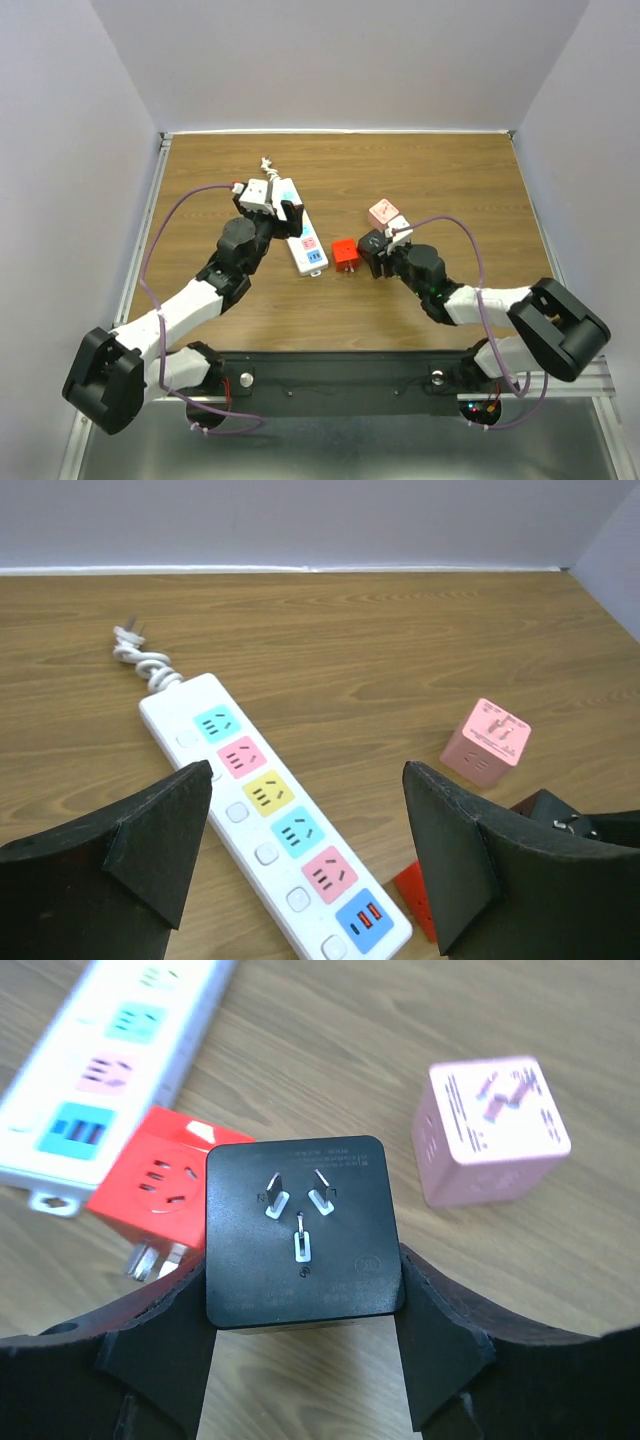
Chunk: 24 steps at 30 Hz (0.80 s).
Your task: Insert the plug
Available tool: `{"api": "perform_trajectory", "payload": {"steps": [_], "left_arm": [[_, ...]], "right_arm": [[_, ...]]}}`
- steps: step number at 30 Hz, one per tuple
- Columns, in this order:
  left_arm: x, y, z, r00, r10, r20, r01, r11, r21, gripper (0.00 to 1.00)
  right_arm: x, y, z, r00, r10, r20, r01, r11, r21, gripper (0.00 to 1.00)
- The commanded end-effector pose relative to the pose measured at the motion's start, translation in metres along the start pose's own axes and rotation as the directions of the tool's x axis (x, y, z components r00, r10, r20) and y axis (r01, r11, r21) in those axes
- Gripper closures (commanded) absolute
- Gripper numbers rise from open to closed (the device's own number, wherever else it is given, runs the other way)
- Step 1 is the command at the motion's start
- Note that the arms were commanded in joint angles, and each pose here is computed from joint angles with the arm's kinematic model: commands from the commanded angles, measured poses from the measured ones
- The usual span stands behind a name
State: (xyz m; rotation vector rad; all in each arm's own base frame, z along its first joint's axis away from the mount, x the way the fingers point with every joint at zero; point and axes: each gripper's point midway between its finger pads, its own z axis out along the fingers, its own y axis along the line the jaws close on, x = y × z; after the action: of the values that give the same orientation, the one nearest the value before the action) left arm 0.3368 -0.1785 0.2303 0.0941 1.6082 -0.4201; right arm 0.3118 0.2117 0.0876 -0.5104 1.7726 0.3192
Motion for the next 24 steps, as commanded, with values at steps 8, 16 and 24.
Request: {"api": "perform_trajectory", "payload": {"steps": [8,16,24], "left_arm": [[-0.011,-0.082,-0.004,1.000,0.016,0.022,-0.021,0.972,0.232,0.20],[0.018,-0.121,-0.007,0.999,0.043,-0.015,-0.037,0.967,0.254,0.25],[0.048,-0.153,0.002,0.995,0.085,-0.060,-0.065,0.959,0.278,0.25]], "right_arm": [[-0.044,0.053,-0.019,0.974,-0.066,0.217,0.130,0.947,-0.293,0.99],[-0.056,0.053,-0.022,0.974,-0.002,0.227,0.070,0.954,-0.291,1.00],[-0.064,0.052,-0.031,0.971,0.047,0.233,0.025,0.955,-0.295,1.00]]}}
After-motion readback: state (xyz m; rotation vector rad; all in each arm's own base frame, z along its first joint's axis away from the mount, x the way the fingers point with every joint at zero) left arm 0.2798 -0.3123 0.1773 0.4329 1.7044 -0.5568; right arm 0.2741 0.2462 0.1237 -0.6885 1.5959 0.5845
